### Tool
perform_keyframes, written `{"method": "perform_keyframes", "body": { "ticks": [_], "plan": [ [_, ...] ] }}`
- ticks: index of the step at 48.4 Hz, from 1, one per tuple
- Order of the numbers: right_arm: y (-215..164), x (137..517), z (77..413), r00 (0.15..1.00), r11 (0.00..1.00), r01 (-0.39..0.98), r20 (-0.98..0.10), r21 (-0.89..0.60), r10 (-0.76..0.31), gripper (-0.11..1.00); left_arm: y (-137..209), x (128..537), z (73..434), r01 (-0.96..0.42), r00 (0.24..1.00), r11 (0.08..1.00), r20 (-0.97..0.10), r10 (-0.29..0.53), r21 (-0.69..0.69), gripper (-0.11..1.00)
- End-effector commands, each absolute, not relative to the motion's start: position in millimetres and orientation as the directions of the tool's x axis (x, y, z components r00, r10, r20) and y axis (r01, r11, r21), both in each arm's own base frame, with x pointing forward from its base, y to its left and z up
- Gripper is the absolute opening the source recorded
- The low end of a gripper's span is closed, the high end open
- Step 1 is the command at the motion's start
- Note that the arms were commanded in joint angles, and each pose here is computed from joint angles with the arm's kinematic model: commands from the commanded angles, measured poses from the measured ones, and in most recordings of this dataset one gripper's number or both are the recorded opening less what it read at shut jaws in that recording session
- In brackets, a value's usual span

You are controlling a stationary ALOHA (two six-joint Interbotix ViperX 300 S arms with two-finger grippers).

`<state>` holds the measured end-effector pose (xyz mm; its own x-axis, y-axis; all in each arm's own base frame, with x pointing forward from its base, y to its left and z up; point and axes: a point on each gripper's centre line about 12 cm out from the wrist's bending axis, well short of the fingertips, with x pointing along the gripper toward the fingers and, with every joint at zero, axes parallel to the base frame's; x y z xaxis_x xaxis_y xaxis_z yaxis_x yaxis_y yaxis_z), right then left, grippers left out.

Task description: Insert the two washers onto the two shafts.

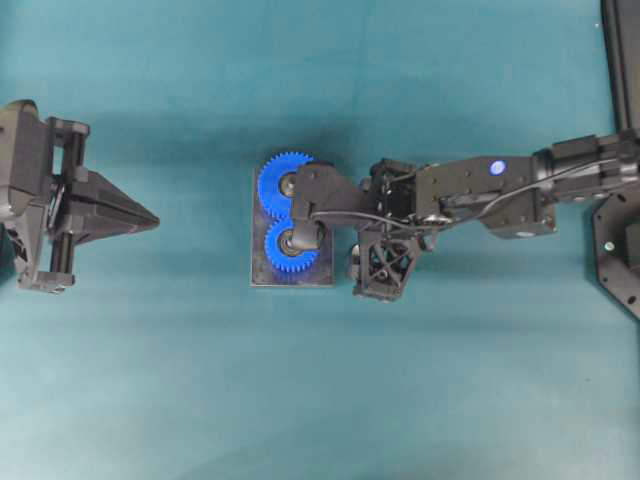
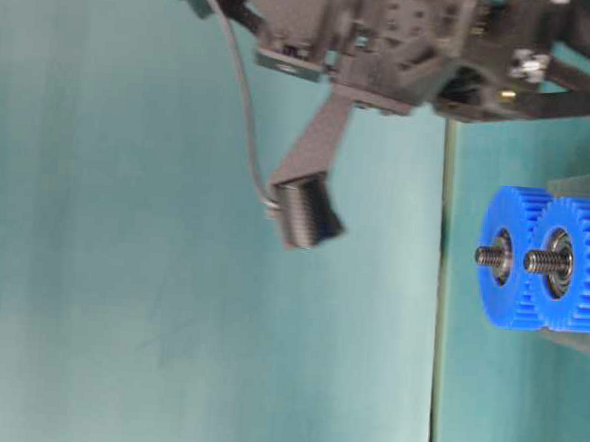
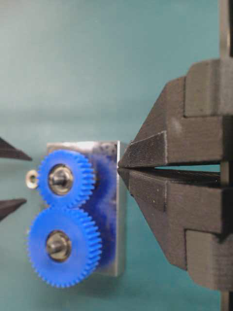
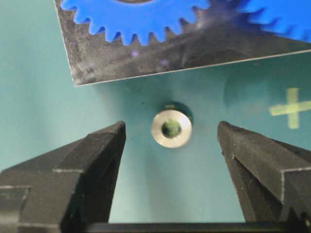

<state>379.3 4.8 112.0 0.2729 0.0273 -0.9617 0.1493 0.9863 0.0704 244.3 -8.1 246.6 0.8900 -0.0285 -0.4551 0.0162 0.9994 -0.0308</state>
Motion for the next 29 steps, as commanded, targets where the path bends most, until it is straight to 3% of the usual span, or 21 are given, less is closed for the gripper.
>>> {"method": "perform_keyframes", "body": {
  "ticks": [1, 29],
  "plan": [
    [5.9, 383.4, 118.4, 0.295, 0.985, 0.154, -0.955, 0.076, 0.027, 0.8, -8.5, 247.0, 252.2, 0.019, 0.902, 0.999, -0.432, -0.03, -0.031, 0.0],
    [5.9, 383.0, 101.2, 0.258, 0.984, 0.161, -0.966, 0.07, 0.027, 0.8, -8.5, 246.8, 251.7, 0.019, 0.903, 0.999, -0.429, -0.03, -0.031, 0.0]
  ]
}}
